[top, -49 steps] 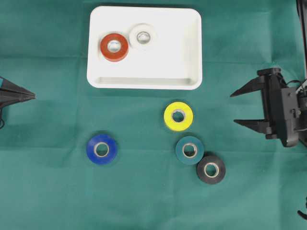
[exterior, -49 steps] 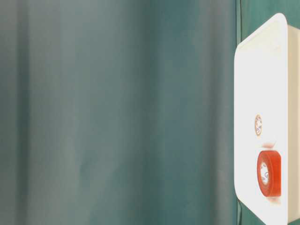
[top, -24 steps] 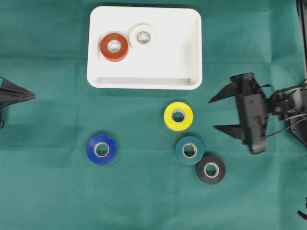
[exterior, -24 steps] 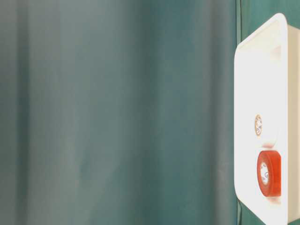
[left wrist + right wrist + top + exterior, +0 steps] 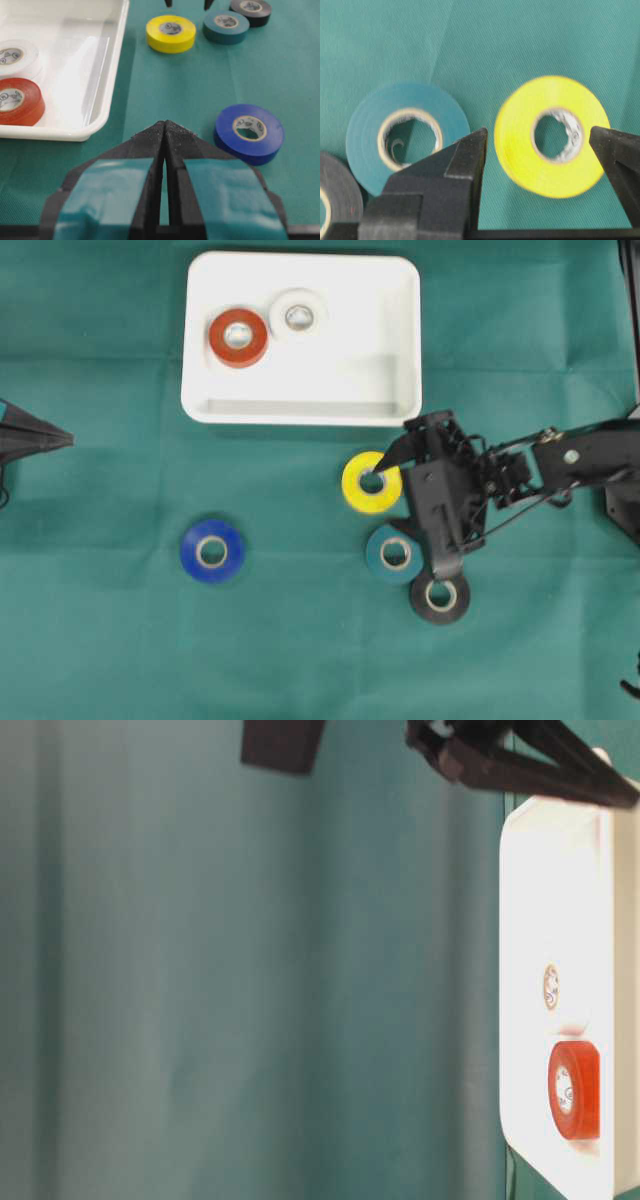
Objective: Put the tape into the white case with the right arm.
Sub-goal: 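Move the right gripper over the yellow tape roll and lower, then close the right gripper on the yellow tape roll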
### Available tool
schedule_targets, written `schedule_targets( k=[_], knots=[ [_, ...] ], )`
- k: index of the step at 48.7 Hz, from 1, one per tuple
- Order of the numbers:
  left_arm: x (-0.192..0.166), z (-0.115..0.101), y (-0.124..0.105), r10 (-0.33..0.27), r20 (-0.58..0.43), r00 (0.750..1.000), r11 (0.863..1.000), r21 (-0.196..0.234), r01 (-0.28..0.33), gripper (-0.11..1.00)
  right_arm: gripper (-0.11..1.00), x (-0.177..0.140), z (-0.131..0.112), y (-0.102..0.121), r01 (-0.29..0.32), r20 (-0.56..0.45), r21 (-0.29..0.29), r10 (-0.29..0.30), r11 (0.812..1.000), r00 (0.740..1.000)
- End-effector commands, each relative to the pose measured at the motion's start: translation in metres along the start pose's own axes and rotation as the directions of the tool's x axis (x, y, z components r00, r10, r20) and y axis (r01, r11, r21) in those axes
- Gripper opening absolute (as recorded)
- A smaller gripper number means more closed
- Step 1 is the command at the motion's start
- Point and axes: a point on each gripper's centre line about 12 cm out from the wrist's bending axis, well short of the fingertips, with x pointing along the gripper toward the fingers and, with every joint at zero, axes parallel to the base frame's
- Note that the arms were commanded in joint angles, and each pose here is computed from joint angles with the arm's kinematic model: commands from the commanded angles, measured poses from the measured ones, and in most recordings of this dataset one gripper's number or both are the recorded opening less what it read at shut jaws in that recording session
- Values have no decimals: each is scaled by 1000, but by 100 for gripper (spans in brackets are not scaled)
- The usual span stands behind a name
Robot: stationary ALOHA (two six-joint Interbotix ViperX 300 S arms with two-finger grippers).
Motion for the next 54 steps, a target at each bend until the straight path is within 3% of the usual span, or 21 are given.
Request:
schedule_targets(
  k=[1,13,20,32,38,45,49,54],
  knots=[
    [0,5,0,1,14,1000,1000,0,-1,0,51,1,14,0,1,28,3,-1,1000,1000],
    [1,5,0,1,12,1000,1000,0,-1,0,51,2,16,-1,7,17,19,-8,1000,1000],
    [1,5,0,1,12,1000,1000,0,-1,0,51,1,18,-3,22,-19,106,-20,994,1000],
    [1,5,0,1,12,1000,1000,0,-1,0,51,4,24,-2,71,-111,239,-45,969,993],
    [0,5,0,1,14,1000,1000,0,-1,0,51,7,32,-1,104,-150,322,-58,941,987],
    [0,5,0,1,14,1000,1000,0,-1,0,50,10,37,-4,163,-208,424,-79,891,975],
    [1,5,0,1,12,1000,1000,0,-1,0,51,13,38,-5,191,-238,454,-89,870,967],
    [0,5,0,1,14,1000,1000,0,-1,0,50,15,37,-4,209,-262,464,-92,861,961]
  ],
)
